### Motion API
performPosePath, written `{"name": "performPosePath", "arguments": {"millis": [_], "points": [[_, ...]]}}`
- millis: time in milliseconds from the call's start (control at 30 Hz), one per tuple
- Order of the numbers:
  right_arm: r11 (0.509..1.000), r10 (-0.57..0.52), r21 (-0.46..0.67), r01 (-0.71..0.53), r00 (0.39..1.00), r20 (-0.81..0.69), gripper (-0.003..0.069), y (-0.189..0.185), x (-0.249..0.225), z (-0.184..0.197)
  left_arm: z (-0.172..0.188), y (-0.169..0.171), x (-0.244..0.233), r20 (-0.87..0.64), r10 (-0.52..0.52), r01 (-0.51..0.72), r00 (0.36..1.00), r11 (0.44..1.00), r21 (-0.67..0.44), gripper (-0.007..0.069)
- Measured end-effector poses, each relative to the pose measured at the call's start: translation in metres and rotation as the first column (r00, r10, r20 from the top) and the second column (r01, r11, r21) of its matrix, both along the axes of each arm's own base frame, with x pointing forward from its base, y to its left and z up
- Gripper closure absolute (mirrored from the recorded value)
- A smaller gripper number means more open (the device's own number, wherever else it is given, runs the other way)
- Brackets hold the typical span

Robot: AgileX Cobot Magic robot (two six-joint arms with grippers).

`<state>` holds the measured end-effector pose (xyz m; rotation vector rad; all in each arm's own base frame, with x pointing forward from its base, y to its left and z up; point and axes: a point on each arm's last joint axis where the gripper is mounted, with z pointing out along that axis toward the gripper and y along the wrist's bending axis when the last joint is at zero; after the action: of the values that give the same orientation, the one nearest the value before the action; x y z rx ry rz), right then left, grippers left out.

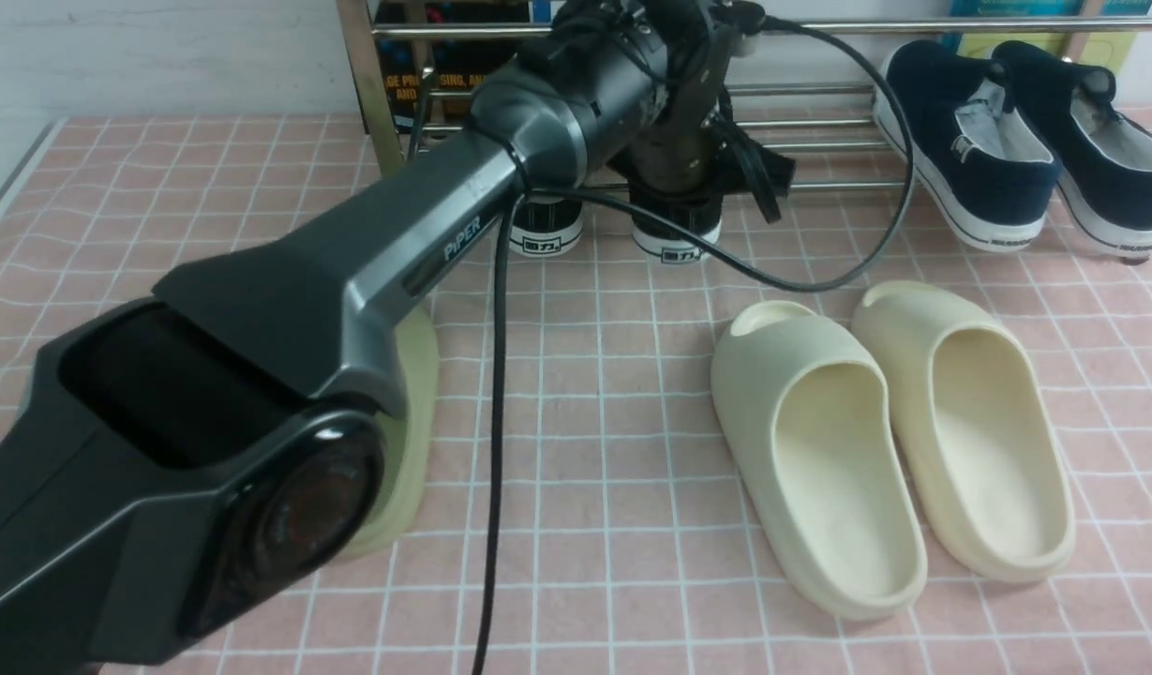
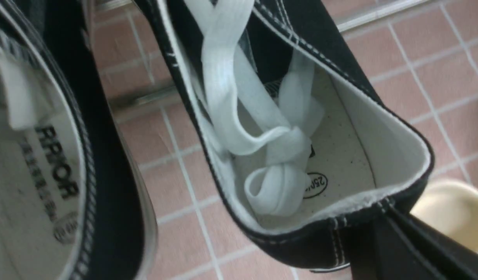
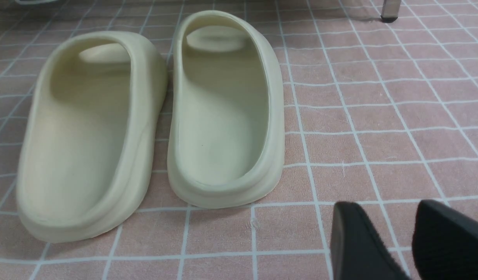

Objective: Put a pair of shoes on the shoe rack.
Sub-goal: Use the left arm to put a shoe into the shoe rack

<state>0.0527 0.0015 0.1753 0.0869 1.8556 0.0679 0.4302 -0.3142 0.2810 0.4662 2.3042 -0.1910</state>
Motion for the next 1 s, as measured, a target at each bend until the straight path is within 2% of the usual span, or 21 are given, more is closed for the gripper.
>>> {"name": "performPosePath", "arguments": {"millis": [767, 1000], "points": [[1.000, 0.000, 0.000, 0.000, 1.000, 0.000, 0.0421, 0.000, 0.000, 0.000, 0.003, 0.010, 0.010, 0.047, 0.052, -0.051, 0.998, 0.999, -0.019, 0.0616], [1.000, 0.000, 0.000, 0.000, 1.000, 0.000, 0.0421, 0.000, 0.000, 0.000, 0.001, 0.013, 0.007, -0.002, 0.070, -0.070, 0.998, 0.997, 0.011, 0.0611]]}}
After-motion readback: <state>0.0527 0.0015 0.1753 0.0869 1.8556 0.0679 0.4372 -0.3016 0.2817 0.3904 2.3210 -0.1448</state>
